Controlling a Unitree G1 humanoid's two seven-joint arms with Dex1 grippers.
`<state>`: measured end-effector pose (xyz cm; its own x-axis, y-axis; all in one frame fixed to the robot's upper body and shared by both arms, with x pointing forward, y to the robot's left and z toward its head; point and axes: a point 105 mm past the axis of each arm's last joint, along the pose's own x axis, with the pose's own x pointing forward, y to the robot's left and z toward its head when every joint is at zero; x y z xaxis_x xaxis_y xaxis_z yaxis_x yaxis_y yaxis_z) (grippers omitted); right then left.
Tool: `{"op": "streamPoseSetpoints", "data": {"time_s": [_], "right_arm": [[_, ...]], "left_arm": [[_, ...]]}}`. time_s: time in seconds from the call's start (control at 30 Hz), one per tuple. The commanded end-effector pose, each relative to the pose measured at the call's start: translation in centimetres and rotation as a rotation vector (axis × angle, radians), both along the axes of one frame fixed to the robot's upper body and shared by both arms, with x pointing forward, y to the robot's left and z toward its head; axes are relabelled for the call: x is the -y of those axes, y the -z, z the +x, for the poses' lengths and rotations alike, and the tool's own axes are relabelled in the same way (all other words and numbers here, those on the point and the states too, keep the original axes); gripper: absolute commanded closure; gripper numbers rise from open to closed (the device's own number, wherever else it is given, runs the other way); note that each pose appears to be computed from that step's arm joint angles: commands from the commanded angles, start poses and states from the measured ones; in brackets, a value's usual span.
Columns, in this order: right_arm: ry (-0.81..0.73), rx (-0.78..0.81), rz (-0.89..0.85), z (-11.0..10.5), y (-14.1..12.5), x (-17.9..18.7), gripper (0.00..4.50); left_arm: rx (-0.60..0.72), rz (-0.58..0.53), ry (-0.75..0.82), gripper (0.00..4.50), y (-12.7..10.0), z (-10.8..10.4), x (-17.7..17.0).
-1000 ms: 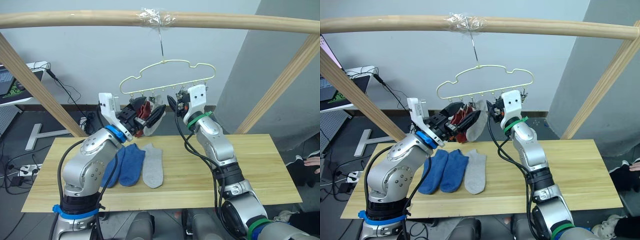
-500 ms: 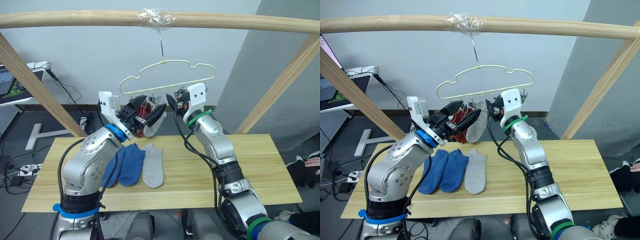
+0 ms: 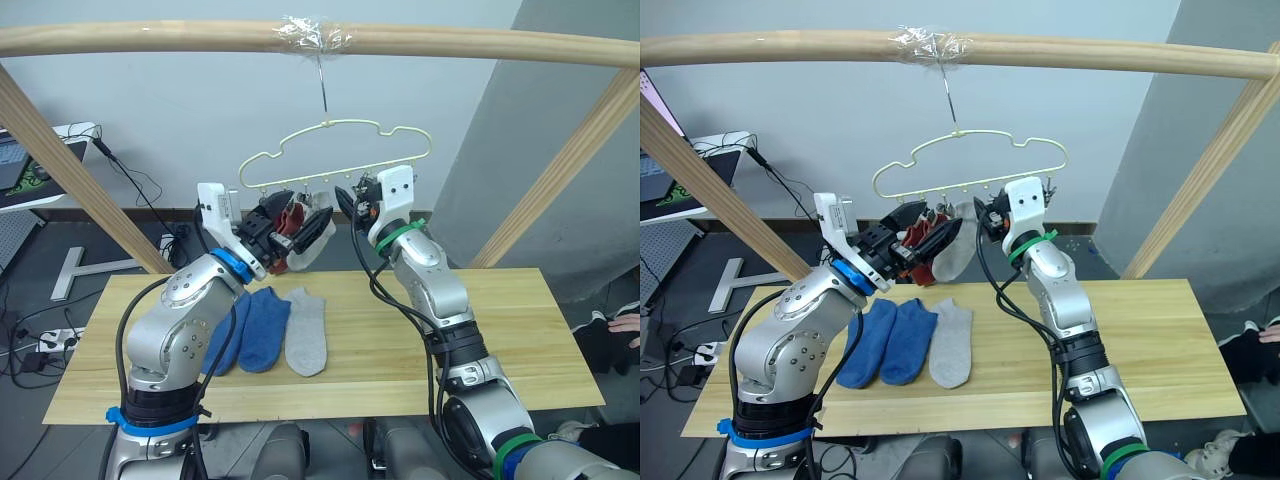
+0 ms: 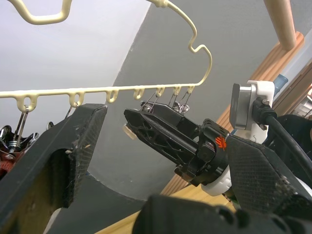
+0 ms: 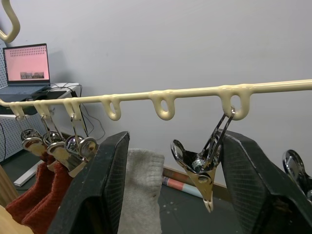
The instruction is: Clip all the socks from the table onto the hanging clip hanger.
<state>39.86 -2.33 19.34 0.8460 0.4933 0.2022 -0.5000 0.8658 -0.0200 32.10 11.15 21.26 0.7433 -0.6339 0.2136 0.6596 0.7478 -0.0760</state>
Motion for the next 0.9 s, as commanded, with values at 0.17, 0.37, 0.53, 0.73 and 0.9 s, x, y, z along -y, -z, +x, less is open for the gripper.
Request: {"op": "streamPoseSetpoints", "data": {"time_s": [0.17, 0.37, 0.53, 0.73, 0.9], "right_arm": [[-0.01, 0.055, 0.031, -0.17, -1.93, -0.33, 1.62], [-0.002, 0.054, 0.031, -0.09, -1.95, -0.23, 1.62], [0.004, 0.055, 0.027, -0.04, -1.94, -0.12, 2.02], [0.008, 0.053, 0.018, 0.03, -1.85, -0.08, 3.92], [0.009, 0.052, 0.018, 0.01, -1.78, -0.03, 4.48]], "left_arm": [[0.08, -0.009, 0.016, 0.0, -1.68, -0.51, 0.38], [0.079, -0.009, 0.015, 0.0, -1.61, -0.52, 0.35], [0.078, -0.01, 0.017, 0.0, -1.54, -0.57, 0.46], [0.081, -0.011, 0.02, 0.0, -1.49, -0.61, 0.6], [0.082, -0.012, 0.023, 0.0, -1.49, -0.67, 0.72]]}}
